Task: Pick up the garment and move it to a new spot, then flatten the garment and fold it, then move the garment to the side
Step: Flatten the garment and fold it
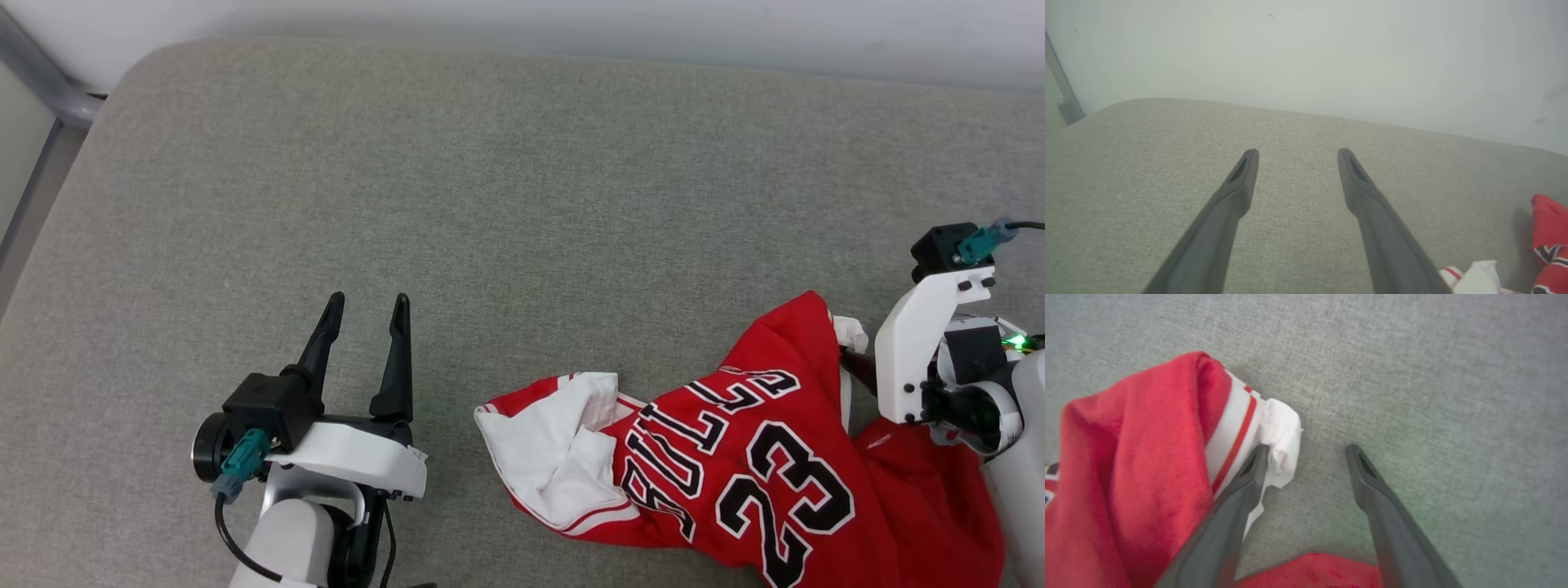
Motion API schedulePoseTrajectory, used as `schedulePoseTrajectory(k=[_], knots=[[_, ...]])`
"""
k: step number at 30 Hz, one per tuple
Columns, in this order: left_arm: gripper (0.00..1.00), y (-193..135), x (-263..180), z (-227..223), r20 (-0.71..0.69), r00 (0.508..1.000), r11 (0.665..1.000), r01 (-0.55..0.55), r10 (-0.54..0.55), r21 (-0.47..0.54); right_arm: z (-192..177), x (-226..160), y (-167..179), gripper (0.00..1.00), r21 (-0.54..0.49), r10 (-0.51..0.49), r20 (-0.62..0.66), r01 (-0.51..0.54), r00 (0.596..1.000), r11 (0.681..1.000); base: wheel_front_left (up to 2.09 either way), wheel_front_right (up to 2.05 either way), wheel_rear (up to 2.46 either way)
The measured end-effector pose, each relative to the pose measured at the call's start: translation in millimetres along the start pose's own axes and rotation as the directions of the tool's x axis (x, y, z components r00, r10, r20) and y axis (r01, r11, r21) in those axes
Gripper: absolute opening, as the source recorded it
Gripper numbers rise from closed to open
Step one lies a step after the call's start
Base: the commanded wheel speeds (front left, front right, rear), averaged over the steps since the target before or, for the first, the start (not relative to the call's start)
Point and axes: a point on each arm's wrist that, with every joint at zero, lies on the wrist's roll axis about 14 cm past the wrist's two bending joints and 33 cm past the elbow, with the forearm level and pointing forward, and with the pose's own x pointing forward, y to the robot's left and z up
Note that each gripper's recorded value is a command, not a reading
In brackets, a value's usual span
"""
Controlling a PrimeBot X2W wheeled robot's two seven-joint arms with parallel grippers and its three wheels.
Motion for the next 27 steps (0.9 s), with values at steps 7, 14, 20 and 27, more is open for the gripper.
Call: schedulePoseTrajectory(k=[7,14,20,27], knots=[[1.00,7,-1,-6,-0.019,0.999,1.000,-0.030,0.030,-0.004,-20,15,-2,0.00,-0.010,0.006,-0.168,-0.007,0.986,1.000,0.00,0.00,0.00],[1.00,4,1,0,-0.001,1.000,1.000,-0.025,0.025,-0.011,7,4,-2,0.00,-0.023,0.010,-0.056,-0.011,0.998,1.000,0.00,0.00,0.00],[1.00,-4,0,7,0.020,1.000,1.000,-0.002,0.003,-0.017,84,-43,-27,0.00,-0.035,-0.063,0.226,0.073,0.972,0.997,0.00,0.00,0.00],[1.00,-11,-4,10,0.026,1.000,1.000,0.015,-0.015,-0.017,106,-88,-73,0.00,0.079,-0.174,0.393,0.156,0.903,0.985,0.00,0.00,0.00]])
